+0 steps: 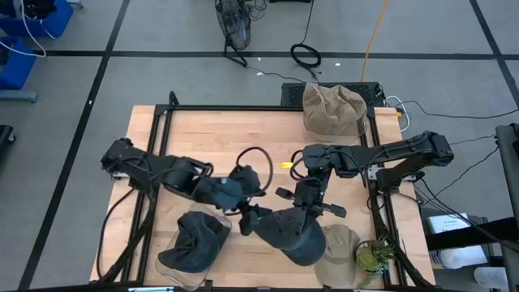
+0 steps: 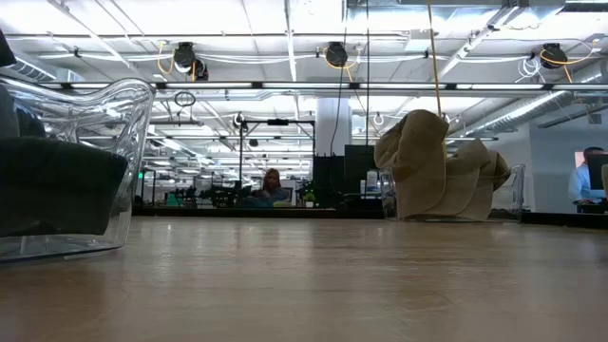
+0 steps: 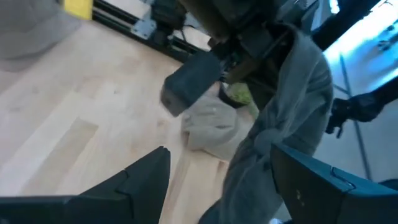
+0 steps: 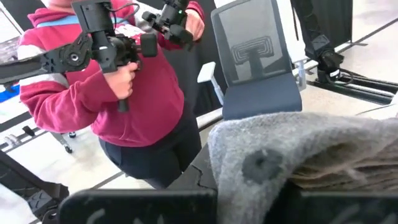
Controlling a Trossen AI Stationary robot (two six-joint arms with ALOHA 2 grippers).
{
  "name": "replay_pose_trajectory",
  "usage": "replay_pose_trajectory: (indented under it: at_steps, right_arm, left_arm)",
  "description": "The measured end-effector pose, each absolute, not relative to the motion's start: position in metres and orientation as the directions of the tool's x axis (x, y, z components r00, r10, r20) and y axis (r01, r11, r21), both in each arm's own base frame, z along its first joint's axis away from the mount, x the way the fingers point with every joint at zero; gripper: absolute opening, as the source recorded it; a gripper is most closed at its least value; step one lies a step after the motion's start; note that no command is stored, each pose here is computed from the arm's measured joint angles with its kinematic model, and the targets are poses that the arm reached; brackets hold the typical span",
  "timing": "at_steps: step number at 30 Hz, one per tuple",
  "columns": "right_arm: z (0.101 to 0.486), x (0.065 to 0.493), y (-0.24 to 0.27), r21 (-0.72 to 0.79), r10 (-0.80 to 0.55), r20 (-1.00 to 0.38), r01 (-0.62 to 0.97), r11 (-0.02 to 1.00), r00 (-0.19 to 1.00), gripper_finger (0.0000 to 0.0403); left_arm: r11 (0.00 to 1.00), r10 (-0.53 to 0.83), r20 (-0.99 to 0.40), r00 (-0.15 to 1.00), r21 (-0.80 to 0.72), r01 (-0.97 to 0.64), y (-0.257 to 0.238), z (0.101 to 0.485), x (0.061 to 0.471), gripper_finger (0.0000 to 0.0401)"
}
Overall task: Pick & Place hat
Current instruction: Put the black cap into the bottom transparent bin
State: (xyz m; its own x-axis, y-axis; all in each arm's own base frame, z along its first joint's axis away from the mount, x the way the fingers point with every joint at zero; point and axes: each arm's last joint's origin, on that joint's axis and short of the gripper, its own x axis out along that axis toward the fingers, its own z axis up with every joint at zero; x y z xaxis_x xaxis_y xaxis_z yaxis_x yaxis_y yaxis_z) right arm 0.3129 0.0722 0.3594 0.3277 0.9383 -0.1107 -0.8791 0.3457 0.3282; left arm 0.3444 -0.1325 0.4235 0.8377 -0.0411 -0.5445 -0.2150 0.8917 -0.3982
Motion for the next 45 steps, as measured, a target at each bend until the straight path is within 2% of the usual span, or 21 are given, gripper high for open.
replay_pose_trajectory:
  at_steps: [11,19,24,28,34,35,40,45]
  right_arm:
    - [0.36,0.314,0.069,0.311,0.935,-0.105,-0.882,0.355,0.339,0.0]
    - [0.361,0.315,0.067,0.297,0.933,-0.101,-0.884,0.361,0.346,0.0]
    - [0.361,0.315,0.067,0.288,0.93,-0.101,-0.884,0.368,0.354,0.0]
    - [0.361,0.316,0.065,0.276,0.911,-0.109,-0.869,0.411,0.397,0.0]
    - [0.361,0.317,0.063,0.291,0.906,-0.11,-0.858,0.423,0.409,0.0005]
    - [0.36,0.317,0.062,0.299,0.905,-0.111,-0.854,0.425,0.411,0.0008]
    - [0.355,0.318,0.053,0.431,0.87,-0.153,-0.761,0.485,0.469,0.0034]
    - [0.344,0.316,0.043,0.492,0.853,-0.231,-0.7,0.518,0.468,0.0093]
  left_arm:
    - [0.884,-0.213,-0.564,0.798,-0.459,-0.087,-0.128,0.401,0.377,0.0253]
    - [0.866,-0.331,-0.574,0.749,-0.5,0.0,-0.133,0.394,0.382,0.0244]
    - [0.859,-0.34,-0.572,0.747,-0.513,-0.002,-0.133,0.394,0.382,0.0232]
    - [0.855,-0.338,-0.573,0.746,-0.519,-0.011,-0.133,0.394,0.382,0.018]
    - [0.853,-0.337,-0.575,0.746,-0.521,-0.017,-0.134,0.391,0.385,0.0031]
    - [0.851,-0.337,-0.574,0.747,-0.525,-0.02,-0.133,0.392,0.385,0.0016]
    - [0.816,-0.323,-0.576,0.751,-0.572,-0.087,-0.137,0.392,0.383,0.0007]
    - [0.786,-0.297,-0.606,0.738,-0.594,-0.171,-0.146,0.391,0.375,0.0006]
